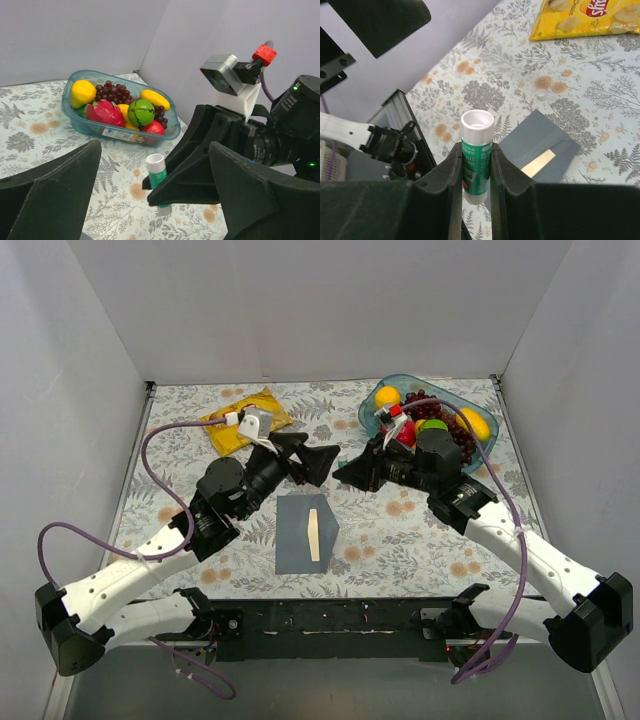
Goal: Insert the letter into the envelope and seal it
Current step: Unscrew the solid glue.
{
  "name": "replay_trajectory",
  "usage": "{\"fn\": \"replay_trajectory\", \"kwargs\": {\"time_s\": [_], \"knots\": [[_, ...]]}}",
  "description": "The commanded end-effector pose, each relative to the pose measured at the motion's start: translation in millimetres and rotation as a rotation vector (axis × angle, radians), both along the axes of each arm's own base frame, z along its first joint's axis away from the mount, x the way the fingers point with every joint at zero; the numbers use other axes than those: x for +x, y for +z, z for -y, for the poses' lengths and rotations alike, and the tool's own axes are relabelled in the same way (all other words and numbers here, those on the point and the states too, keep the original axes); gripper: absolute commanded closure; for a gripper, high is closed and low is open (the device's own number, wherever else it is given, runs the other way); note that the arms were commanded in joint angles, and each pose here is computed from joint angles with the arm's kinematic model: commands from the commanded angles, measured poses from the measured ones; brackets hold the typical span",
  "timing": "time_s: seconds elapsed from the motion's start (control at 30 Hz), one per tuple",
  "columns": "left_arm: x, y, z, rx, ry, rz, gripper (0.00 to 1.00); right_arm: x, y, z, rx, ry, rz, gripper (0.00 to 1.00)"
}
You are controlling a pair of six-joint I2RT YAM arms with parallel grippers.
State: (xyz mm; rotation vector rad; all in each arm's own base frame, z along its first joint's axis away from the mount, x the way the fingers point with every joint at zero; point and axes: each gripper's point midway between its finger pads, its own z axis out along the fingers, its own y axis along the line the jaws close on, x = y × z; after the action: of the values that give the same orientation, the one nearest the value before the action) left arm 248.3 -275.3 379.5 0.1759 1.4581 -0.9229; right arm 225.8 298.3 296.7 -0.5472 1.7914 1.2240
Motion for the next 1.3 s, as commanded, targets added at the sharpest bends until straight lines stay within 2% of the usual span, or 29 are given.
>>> {"fn": "replay_trajectory", "kwargs": {"time_s": [0.0,0.27,0.5,0.8,1.03,1.17,1.27], "knots": [[-11.2,6.7,19.1,0.013,-0.12,-0.023,0.16,4.2,1.6,2.7,-0.124,-0.003,0.164,0.99],[-5.6,-21.5,42.8,0.076,-0.178,-0.117,0.27,-1.6,8.8,5.8,-0.11,-0.012,0.204,0.99],[-8.8,-27.2,48.0,0.07,-0.208,-0.142,0.34,-6.5,28.0,8.5,-0.057,-0.011,0.278,0.99],[-15.0,-27.9,56.0,0.053,-0.262,-0.146,0.43,-11.3,32.6,6.8,-0.039,0.013,0.291,0.99],[-17.5,-29.2,62.3,0.049,-0.296,-0.141,0.6,-13.4,34.4,5.5,-0.031,0.027,0.299,0.99],[-18.6,-31.0,64.2,0.051,-0.31,-0.142,0.84,-14.1,35.5,4.1,-0.024,0.035,0.302,0.99],[-22.2,-31.5,64.8,0.048,-0.331,-0.13,0.95,-18.3,39.1,3.3,-0.016,0.059,0.32,0.99]]}}
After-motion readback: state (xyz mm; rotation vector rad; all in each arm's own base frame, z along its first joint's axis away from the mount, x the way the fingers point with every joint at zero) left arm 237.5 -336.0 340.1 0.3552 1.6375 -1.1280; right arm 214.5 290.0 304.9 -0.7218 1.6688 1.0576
